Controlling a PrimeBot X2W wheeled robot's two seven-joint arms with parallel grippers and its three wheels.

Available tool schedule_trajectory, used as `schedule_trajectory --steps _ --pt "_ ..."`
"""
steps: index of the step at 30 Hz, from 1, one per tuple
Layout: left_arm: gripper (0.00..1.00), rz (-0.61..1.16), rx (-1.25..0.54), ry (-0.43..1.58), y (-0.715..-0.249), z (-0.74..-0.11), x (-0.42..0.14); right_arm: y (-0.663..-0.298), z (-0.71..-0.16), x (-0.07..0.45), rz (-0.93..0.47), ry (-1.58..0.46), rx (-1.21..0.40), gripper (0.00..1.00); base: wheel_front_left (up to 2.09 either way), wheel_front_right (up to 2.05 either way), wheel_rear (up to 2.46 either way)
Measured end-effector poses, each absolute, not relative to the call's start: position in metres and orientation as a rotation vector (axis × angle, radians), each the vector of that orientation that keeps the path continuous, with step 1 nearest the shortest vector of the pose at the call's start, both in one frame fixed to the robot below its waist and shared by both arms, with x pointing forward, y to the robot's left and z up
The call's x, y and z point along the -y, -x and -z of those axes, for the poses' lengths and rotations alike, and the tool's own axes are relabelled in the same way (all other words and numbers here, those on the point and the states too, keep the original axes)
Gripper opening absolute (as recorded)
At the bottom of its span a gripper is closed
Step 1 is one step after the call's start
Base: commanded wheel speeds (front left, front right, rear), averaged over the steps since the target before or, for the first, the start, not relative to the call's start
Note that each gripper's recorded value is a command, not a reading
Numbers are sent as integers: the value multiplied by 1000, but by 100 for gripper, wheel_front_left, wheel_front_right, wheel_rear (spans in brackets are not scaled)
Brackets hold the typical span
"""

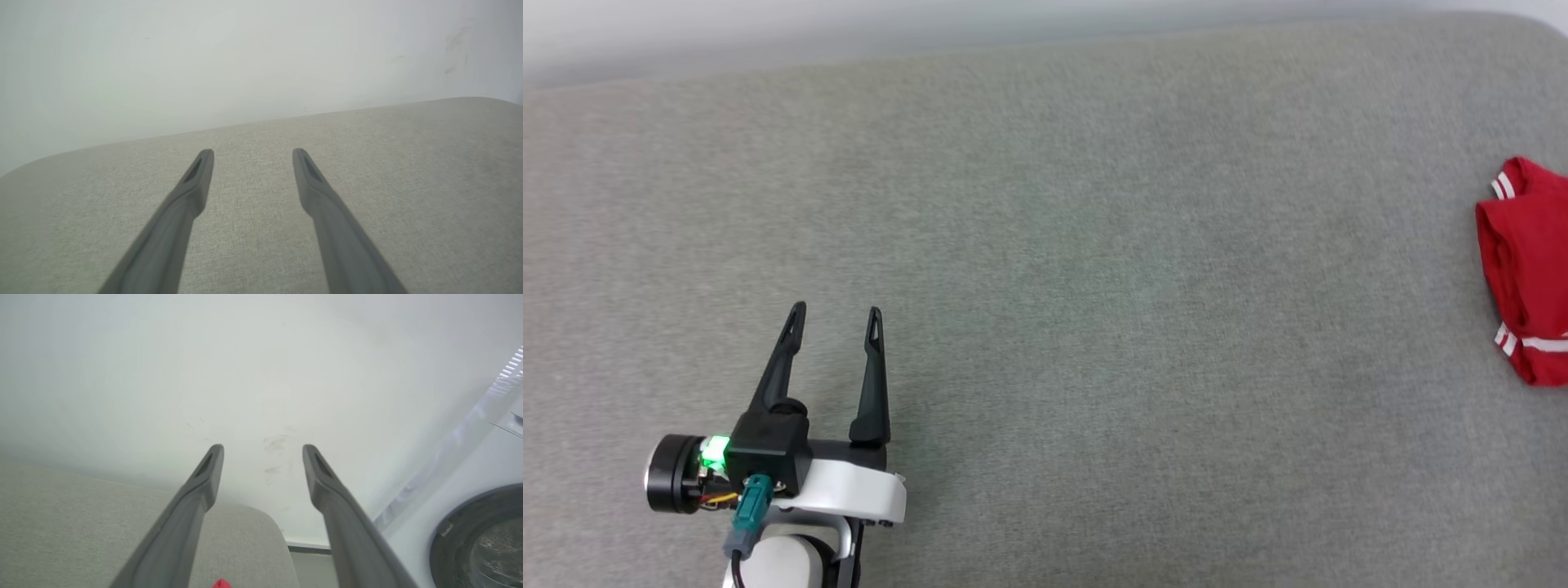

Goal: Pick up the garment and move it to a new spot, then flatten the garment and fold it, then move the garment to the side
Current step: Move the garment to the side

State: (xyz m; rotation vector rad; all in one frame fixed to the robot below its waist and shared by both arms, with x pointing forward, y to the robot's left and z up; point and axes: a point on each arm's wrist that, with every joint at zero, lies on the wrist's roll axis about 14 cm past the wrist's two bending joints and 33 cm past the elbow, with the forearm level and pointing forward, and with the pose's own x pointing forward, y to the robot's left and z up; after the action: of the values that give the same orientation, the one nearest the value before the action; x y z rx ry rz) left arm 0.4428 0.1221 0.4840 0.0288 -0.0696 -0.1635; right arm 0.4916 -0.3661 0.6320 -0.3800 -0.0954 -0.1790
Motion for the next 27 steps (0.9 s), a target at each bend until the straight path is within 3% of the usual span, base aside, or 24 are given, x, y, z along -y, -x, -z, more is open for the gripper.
schedule_trajectory --steps 10,19,27 --pt "100 73 100 -37 -412 -506 -151 -477 -649 247 -32 164 408 100 0 0 0" --pt "100 7 118 -41 -384 -517 -174 -444 -604 178 -149 -1 354 100 0 0 0" --pt "100 -18 132 -33 -367 -523 -183 -403 -554 174 -110 -83 225 100 0 0 0"
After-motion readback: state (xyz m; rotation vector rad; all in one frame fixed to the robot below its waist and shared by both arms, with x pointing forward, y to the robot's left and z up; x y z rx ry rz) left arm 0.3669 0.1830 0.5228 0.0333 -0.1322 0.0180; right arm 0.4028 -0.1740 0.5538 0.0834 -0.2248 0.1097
